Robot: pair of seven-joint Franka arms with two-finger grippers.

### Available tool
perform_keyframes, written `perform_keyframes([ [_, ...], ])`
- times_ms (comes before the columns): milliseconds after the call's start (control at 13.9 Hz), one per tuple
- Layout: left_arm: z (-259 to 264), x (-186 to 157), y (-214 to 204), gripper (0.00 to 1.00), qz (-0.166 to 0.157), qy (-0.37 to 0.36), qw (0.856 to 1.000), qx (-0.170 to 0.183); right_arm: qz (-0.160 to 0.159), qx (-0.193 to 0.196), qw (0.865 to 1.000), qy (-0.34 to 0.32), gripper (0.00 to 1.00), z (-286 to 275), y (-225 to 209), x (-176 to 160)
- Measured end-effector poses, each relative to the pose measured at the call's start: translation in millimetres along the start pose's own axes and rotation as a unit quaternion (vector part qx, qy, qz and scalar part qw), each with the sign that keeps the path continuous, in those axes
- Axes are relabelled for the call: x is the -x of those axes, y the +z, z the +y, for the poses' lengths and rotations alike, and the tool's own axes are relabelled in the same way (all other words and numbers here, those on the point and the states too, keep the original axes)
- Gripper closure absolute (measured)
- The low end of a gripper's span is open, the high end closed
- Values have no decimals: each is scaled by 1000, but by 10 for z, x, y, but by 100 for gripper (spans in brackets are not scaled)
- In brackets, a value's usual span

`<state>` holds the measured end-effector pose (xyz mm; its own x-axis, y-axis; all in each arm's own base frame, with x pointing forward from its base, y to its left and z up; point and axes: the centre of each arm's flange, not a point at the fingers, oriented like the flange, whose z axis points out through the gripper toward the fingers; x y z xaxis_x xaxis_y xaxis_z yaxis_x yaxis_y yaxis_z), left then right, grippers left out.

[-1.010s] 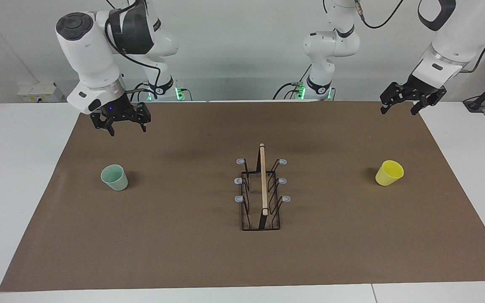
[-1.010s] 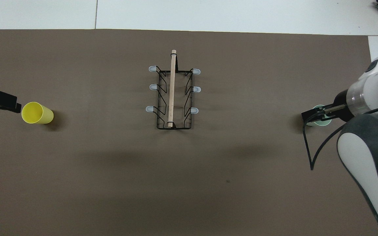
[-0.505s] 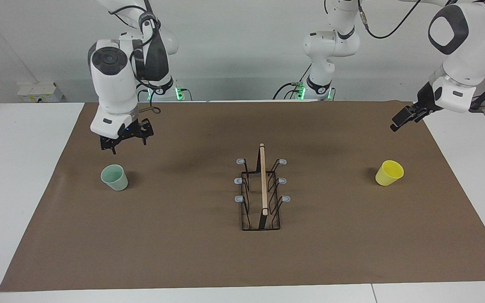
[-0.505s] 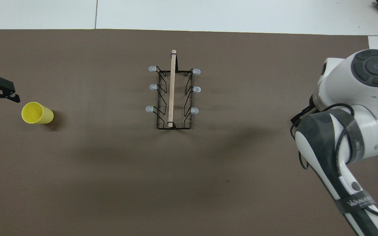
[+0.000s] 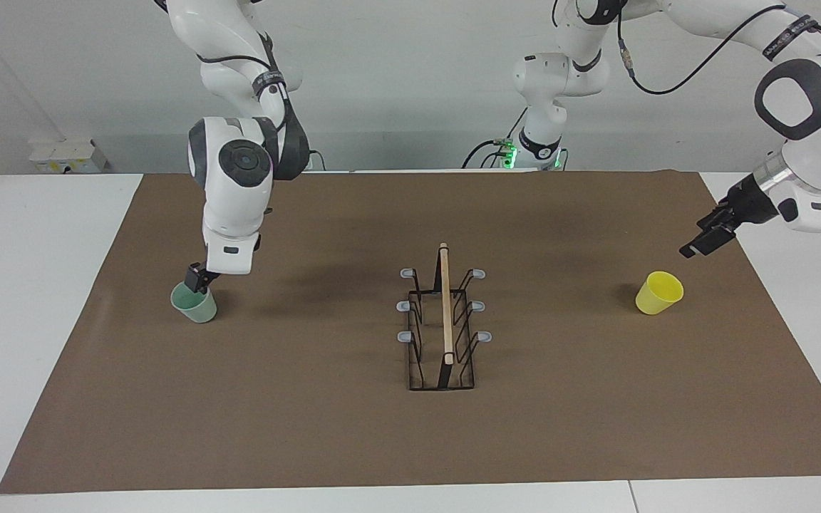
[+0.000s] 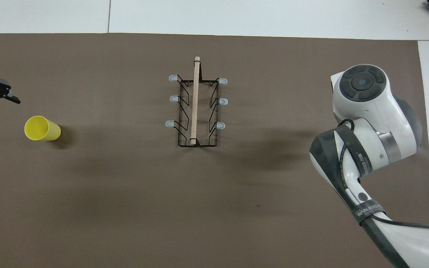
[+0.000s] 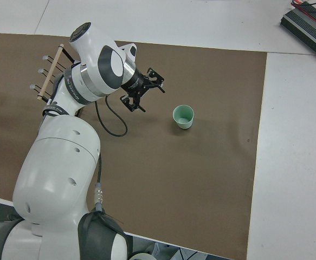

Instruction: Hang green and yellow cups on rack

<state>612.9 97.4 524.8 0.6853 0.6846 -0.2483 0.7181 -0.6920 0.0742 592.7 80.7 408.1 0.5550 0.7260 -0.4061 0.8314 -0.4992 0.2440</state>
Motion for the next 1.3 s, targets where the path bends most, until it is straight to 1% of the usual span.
perform_keyframes([
  [216, -111, -263, 113, 0, -14, -47, 999, 15, -45, 30, 997, -64, 0, -125, 239, -208],
  [361, -210, -486, 169, 0, -24, -81, 996, 36, -80, 46, 990, -106, 0, -254, 452, -387],
  [433, -255, -586, 215, 0, -29, -94, 994, 44, -92, 50, 987, -122, 0, -324, 550, -485],
  [577, -339, -780, 343, 0, -40, -128, 989, 54, -109, 56, 982, -146, 0, -422, 721, -630],
  [649, -381, -886, 415, 0, -45, -145, 987, 60, -115, 54, 981, -150, 0, -436, 780, -650],
  [866, -497, -1161, 643, 0, -53, -187, 978, 70, -137, 51, 977, -154, 0, -440, 823, -605],
  [1082, -645, -1404, 899, 0, -58, -238, 966, 82, -169, 72, 966, -183, 0, -518, 963, -605],
  [1298, -900, -1496, 1161, 0, -79, -272, 956, 76, -183, 98, 952, -225, 0, -703, 1108, -741],
])
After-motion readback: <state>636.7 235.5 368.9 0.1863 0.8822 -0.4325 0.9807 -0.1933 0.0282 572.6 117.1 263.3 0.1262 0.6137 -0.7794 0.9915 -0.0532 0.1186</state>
